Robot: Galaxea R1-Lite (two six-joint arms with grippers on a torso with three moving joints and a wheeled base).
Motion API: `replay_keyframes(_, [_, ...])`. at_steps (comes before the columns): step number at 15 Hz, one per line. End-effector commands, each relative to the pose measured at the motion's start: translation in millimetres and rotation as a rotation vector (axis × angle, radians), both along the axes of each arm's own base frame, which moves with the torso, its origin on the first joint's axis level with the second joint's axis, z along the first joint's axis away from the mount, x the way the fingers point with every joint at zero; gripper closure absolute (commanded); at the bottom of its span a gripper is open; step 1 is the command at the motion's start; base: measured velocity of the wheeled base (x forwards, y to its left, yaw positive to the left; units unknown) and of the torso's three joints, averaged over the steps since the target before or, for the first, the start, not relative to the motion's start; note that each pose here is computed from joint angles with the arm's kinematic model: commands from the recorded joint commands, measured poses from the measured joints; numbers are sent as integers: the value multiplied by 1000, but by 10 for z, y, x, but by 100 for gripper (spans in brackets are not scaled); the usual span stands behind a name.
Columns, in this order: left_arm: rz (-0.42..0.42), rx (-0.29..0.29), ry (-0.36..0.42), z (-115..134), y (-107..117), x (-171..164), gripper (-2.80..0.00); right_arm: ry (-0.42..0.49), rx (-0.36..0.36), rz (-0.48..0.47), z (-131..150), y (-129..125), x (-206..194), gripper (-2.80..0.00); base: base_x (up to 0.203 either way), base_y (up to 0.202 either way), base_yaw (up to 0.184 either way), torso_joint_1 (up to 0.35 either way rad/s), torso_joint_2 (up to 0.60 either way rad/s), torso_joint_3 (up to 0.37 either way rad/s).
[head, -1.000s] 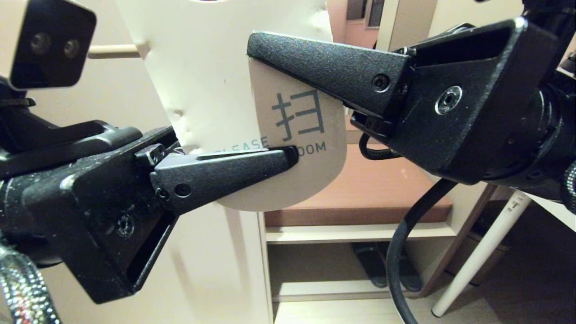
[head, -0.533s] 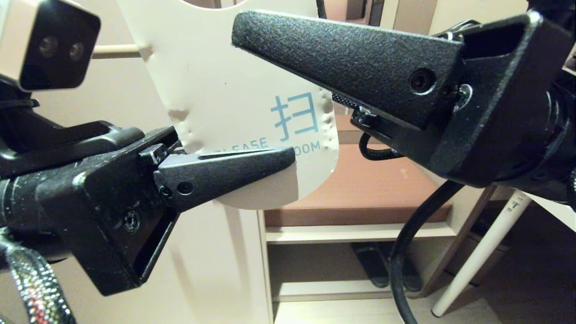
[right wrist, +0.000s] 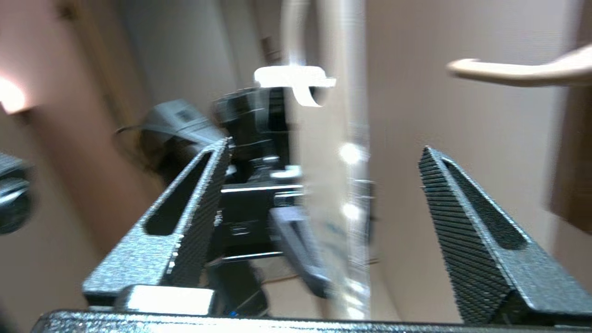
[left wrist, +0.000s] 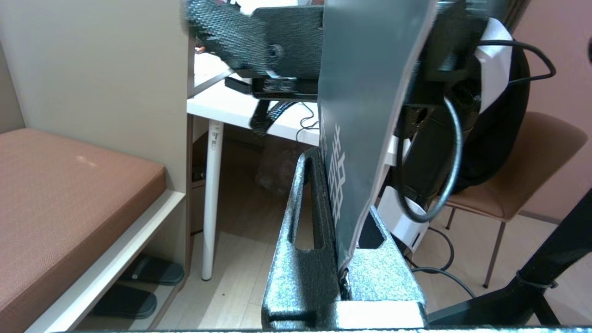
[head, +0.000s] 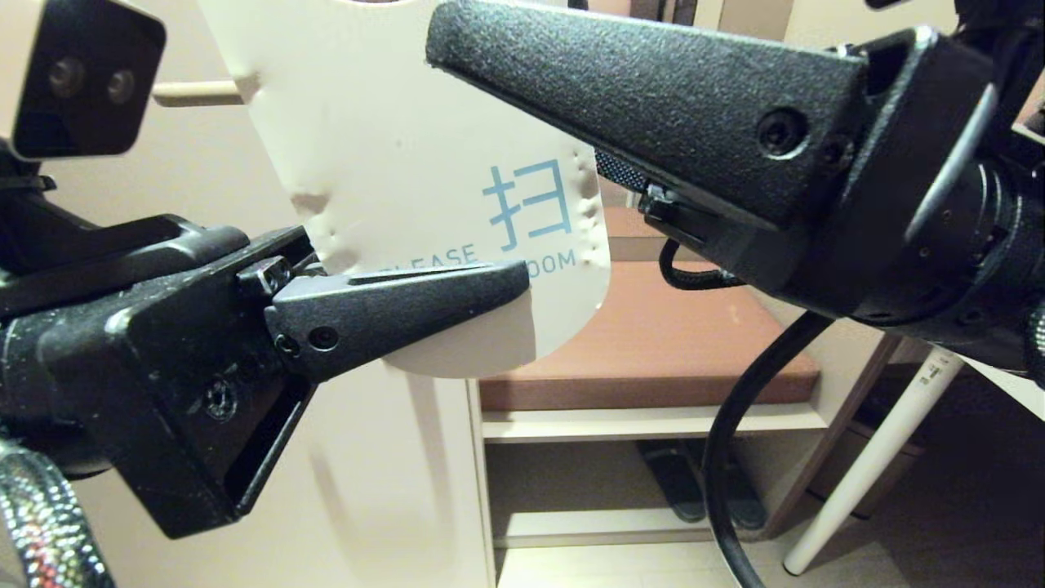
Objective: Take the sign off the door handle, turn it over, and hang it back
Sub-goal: Hand it to the other hand, then hang the sign back with the other side facing out
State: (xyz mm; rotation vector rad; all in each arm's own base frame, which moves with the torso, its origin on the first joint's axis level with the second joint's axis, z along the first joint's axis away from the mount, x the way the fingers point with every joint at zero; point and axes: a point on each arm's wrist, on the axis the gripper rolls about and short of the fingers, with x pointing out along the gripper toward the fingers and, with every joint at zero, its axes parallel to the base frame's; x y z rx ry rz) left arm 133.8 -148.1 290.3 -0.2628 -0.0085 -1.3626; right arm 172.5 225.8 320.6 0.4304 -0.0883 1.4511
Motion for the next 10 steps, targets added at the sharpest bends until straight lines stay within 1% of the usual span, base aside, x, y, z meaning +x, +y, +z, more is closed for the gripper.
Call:
replay_keyframes(1, [-2,-5,-4,6,24,-20,0,8,3,-15,-13,-44,-19,-280,0,0,0,0,0,0])
replay_keyframes(10, [0,-2,0,-36,79,-76,0,-21,38,-23,112,-199,-122,-280,0,0,0,0,0,0])
